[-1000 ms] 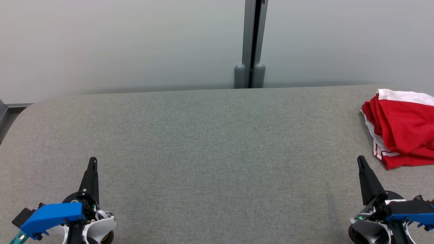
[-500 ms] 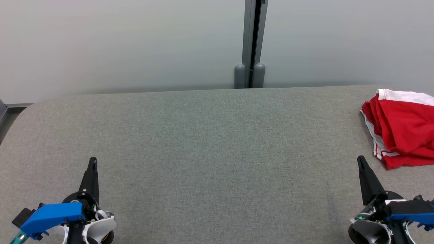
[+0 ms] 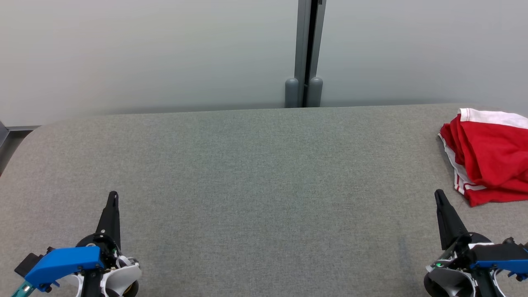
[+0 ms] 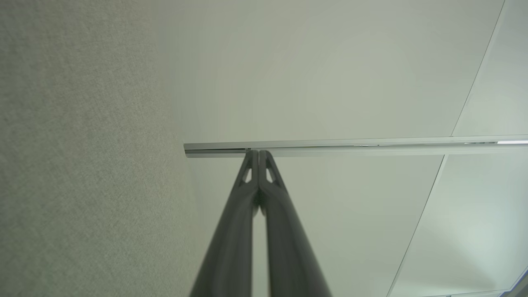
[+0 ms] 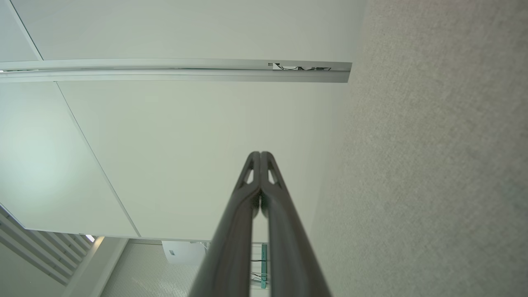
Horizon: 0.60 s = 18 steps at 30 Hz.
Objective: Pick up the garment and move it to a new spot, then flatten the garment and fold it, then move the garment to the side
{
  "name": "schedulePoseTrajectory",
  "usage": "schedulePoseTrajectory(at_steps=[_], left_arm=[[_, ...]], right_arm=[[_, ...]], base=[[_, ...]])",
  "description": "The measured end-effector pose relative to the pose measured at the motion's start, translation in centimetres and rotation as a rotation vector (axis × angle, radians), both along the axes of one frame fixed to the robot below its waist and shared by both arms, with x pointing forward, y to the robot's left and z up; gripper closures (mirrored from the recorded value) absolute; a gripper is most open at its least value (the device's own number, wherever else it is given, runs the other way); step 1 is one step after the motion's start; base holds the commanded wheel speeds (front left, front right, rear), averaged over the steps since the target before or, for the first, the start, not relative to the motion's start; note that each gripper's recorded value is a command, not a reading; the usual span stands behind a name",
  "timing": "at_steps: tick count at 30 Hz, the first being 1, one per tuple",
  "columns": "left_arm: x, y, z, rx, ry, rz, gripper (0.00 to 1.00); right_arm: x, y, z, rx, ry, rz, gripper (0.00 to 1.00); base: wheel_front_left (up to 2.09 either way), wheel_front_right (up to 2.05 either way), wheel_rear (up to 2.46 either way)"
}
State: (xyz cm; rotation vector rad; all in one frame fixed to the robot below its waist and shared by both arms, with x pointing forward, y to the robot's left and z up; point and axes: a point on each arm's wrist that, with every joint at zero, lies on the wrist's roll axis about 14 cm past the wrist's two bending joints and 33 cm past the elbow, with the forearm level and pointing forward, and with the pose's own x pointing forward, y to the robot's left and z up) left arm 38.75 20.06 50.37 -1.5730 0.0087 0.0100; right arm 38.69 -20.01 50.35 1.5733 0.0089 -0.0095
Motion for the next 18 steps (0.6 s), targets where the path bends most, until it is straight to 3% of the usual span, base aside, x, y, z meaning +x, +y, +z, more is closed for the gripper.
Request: schedulePoseTrajectory(at_steps=[18], left_arm=[[0.0, 0.0, 0.0, 0.0, 0.0, 0.0, 1.0]], right_arm=[[0.0, 0.01, 0.0, 0.0, 0.0, 0.0, 1.0]], base=[[0.0, 0.0, 0.0]])
